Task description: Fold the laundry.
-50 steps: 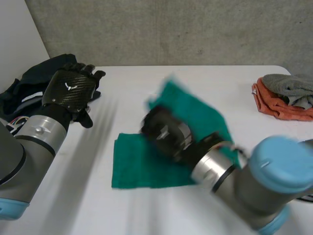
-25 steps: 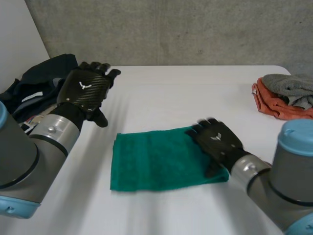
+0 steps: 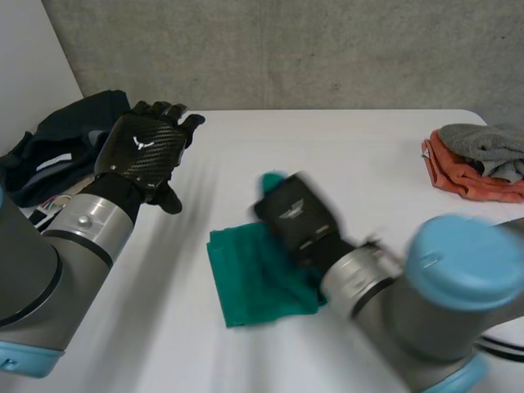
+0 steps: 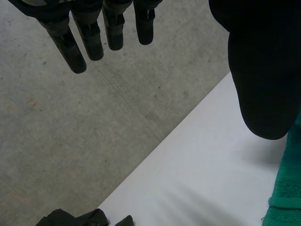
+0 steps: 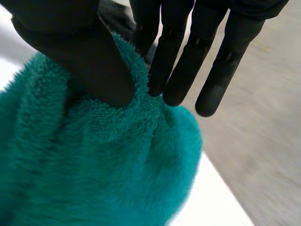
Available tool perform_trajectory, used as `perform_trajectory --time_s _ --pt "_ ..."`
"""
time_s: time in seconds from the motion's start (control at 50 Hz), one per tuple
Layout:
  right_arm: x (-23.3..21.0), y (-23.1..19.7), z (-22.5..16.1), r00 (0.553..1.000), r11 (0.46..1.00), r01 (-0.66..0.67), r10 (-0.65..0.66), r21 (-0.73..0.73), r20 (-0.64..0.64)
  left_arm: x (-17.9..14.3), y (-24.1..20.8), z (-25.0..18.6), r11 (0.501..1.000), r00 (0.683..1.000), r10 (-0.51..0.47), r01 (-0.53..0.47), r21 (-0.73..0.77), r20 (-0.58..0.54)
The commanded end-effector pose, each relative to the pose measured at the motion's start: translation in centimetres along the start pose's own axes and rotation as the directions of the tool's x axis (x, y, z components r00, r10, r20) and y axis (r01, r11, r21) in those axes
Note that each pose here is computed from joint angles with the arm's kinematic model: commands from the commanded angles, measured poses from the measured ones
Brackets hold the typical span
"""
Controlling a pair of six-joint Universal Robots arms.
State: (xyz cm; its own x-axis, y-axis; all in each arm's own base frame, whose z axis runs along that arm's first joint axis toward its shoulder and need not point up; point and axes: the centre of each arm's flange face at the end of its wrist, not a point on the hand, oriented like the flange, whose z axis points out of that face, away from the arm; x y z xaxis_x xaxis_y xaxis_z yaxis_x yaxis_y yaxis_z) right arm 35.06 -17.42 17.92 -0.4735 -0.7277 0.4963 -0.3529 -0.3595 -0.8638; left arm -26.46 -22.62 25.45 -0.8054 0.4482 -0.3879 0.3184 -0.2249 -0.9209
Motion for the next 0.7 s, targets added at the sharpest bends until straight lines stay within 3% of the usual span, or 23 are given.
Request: perform_trajectory --time_s 0.02,0.14,0.24,0.32,0.42,0.5,0.64,0.7 --pt "-6.0 2.2 0.0 0.976 0.990 0.130 -0.117 -0.060 0.185 0.4 0.9 -0.4 1.000 1.000 -0.004 0.004 -0.029 -0.011" --pt "-1.4 1.2 0.5 0.998 0.989 0.020 -0.028 -0.144 -0.051 1.1 0.4 -0.5 0.999 0.998 -0.052 0.051 -0.014 -0.029" --pt "5.5 -1.0 -0.8 0.960 0.984 -0.164 0.142 -0.075 -0.243 1.5 -0.7 -0.2 0.989 0.988 -0.147 0.148 0.017 -0.042" --pt "6.4 -1.0 -1.2 0.939 0.949 -0.304 0.284 -0.084 -0.193 2.2 -1.3 0.1 0.974 0.973 -0.221 0.223 0.028 -0.060" --pt "7.5 -0.3 -0.8 0.899 0.880 -0.434 0.407 -0.192 -0.162 6.0 -0.6 1.2 0.962 0.953 -0.274 0.271 -0.036 -0.128" --pt "7.4 2.5 0.7 0.854 0.800 -0.520 0.489 -0.301 -0.177 8.5 2.0 1.9 0.956 0.958 -0.262 0.241 -0.169 -0.114" --pt "5.6 5.3 2.2 0.830 0.724 -0.542 0.540 -0.426 -0.138 9.7 7.1 0.6 0.885 0.982 -0.186 0.156 -0.439 -0.026" --pt "5.1 6.4 2.5 0.829 0.711 -0.536 0.545 -0.454 -0.126 10.1 7.9 0.2 0.874 0.983 -0.179 0.142 -0.465 -0.038"
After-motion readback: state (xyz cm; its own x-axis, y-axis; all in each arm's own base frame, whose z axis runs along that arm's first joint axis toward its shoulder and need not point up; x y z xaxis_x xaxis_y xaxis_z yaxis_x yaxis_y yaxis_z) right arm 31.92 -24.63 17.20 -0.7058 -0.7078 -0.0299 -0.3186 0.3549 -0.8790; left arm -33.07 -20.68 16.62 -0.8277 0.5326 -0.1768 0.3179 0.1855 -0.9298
